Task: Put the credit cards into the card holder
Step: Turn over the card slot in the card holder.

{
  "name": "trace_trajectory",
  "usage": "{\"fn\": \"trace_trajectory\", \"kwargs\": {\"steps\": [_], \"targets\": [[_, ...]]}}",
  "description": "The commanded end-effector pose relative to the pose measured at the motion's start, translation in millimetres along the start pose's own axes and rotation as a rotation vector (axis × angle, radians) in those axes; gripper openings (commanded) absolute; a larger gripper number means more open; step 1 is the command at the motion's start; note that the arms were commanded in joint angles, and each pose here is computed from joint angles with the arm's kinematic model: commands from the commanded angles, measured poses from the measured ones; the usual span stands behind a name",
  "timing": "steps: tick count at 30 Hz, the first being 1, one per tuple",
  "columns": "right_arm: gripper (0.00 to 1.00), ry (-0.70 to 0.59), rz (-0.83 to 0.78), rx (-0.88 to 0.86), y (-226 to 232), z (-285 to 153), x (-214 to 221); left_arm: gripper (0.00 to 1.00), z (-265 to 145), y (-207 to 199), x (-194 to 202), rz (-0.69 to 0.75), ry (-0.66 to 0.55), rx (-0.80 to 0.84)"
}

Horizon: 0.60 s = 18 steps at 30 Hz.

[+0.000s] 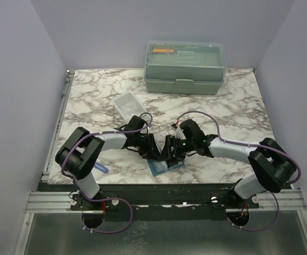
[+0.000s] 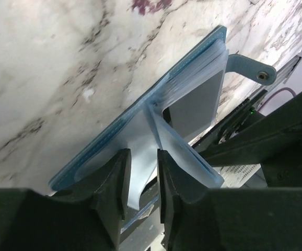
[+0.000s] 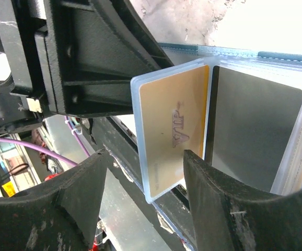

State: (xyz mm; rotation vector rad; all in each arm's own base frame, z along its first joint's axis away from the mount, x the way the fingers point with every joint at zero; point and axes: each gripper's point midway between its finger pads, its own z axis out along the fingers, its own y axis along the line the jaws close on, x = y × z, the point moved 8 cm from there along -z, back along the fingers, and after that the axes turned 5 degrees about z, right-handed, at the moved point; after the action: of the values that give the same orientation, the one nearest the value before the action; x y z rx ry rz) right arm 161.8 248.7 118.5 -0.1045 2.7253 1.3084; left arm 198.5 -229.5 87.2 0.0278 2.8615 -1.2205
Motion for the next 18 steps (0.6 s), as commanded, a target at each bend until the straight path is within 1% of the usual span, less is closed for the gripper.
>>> {"fn": "trace_trajectory", "kwargs": {"steps": [1, 10, 14, 18], "targets": [[0.63, 0.002, -0.021, -0.042, 11.1, 5.6, -5.8, 0.34, -15.5, 5.5, 10.6, -0.061, 0.016, -0.001], [0.63, 0.01, -0.019, -0.043, 10.2, 13.3, -3.7, 0.33, -27.4, 13.0, 15.5, -0.114, 0.022, 0.01], [0.63, -0.014, -0.017, 0.021, 5.7, 13.7, -6.0, 0.29, -27.6, 12.3, 14.2, -0.101, 0.026, 0.018], [0.64, -0.033, -0.046, 0.143, 1.9, 15.2, -5.1, 0.28, -27.9, 14.4, 16.5, -0.104, 0.024, 0.009]]}}
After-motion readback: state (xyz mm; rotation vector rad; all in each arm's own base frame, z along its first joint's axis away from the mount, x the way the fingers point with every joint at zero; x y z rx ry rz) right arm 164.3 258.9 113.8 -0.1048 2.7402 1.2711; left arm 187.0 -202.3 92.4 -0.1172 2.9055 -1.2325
